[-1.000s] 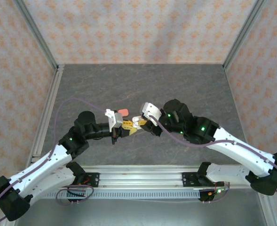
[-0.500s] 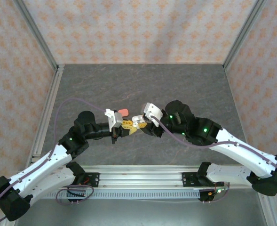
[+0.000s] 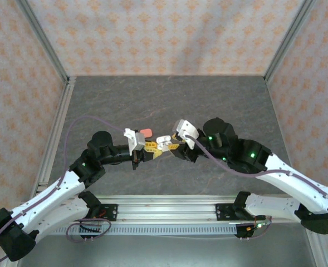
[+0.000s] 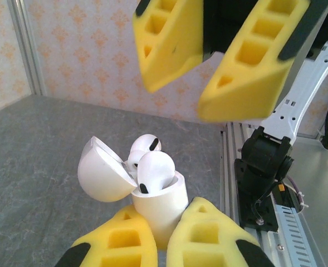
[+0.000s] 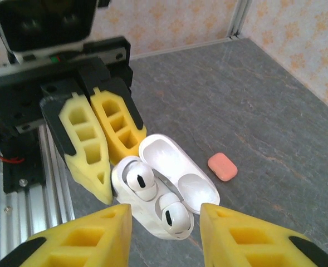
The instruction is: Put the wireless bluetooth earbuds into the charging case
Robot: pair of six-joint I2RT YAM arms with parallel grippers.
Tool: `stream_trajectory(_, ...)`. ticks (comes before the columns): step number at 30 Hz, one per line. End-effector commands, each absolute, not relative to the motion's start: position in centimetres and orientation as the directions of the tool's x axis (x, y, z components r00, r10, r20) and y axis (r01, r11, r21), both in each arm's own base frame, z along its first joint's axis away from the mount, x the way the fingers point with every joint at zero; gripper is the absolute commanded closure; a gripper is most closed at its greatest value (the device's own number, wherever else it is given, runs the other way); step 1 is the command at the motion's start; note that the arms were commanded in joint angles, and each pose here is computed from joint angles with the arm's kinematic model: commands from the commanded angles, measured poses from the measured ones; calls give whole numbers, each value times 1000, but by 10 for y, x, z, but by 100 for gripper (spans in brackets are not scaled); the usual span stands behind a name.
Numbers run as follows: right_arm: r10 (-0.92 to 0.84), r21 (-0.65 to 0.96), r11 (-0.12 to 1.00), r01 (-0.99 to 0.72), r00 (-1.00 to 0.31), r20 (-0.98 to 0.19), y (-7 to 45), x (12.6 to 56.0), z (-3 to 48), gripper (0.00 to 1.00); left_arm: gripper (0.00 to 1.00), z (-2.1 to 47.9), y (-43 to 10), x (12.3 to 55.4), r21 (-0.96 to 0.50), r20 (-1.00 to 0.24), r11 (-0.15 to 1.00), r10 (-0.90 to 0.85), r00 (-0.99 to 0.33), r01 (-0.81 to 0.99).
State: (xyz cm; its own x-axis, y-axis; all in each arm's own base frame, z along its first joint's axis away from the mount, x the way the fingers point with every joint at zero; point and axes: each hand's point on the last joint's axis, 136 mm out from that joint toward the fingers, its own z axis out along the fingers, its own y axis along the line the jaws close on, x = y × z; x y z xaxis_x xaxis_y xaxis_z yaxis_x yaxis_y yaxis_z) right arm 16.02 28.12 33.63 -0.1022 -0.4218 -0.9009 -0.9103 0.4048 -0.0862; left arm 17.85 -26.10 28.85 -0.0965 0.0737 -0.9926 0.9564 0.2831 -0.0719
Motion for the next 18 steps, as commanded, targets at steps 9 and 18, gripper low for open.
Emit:
stream_trajectory(9, -226, 261, 439, -860, -387, -894, 279, 160, 364, 70, 100, 325, -258, 185, -31, -998, 316, -63, -11, 948)
stream_trajectory(18, -211, 369, 444, -816, -496, -842, 286, 167, 345, 80, 100, 336, -264, 187, -32, -995, 289, -102, -2, 957)
